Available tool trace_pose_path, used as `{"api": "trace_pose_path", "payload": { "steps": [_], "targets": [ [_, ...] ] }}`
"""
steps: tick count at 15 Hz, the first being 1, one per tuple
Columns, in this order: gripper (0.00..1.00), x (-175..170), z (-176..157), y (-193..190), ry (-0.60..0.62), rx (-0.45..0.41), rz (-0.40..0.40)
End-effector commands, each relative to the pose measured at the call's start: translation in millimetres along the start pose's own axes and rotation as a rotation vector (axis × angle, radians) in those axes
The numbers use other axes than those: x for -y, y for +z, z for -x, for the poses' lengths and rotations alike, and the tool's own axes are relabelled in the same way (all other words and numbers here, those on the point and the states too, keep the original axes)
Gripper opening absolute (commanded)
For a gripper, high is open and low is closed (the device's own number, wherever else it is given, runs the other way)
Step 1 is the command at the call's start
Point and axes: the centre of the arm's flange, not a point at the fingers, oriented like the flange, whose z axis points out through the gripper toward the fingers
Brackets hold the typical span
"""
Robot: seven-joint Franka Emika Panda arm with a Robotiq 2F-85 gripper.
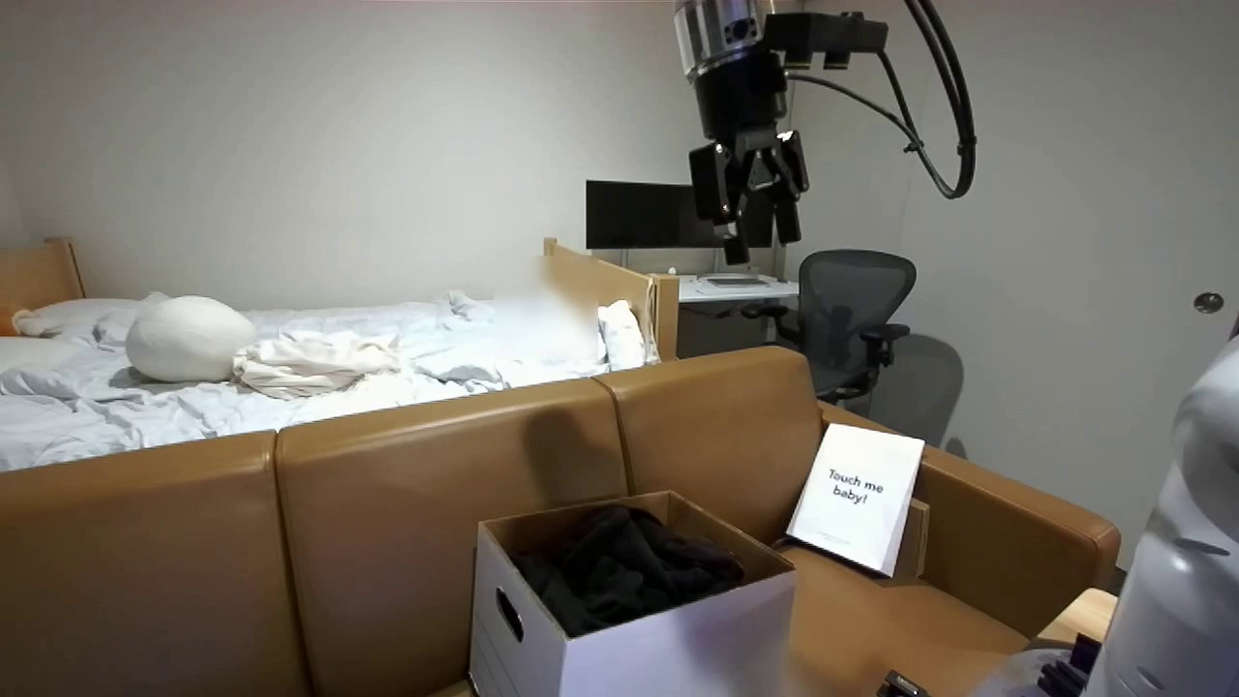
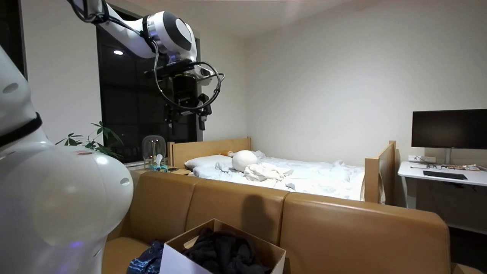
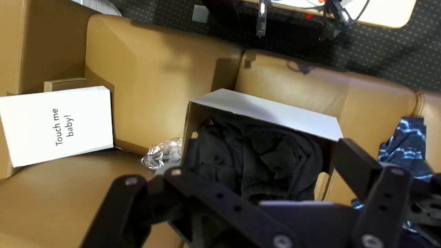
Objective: Put the white paper bag in the box
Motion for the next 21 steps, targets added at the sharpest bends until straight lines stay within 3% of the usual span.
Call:
{"api": "trace_pose_path", "payload": {
  "steps": [1,5,10,13,16,17,18,21],
  "targets": [
    [1.0,-28,-2,-5,0.177,-0.066,-0.042],
    [1.0,-132,0,5,0.367,-0.111,-0.106],
    [1.0,-274,10,54,0.7,-0.147,-0.176],
    [1.0,-287,-14,109,0.863,-0.178,-0.12],
    [1.0,-275,-36,168,0.952,-0.054,-0.084],
    [1.0,-265,-36,171,0.949,-0.008,-0.089],
    [1.0,-274,-26,160,0.914,-0.066,-0.11],
    [1.0,-264,-39,179,0.924,-0.016,-0.102]
  ]
}}
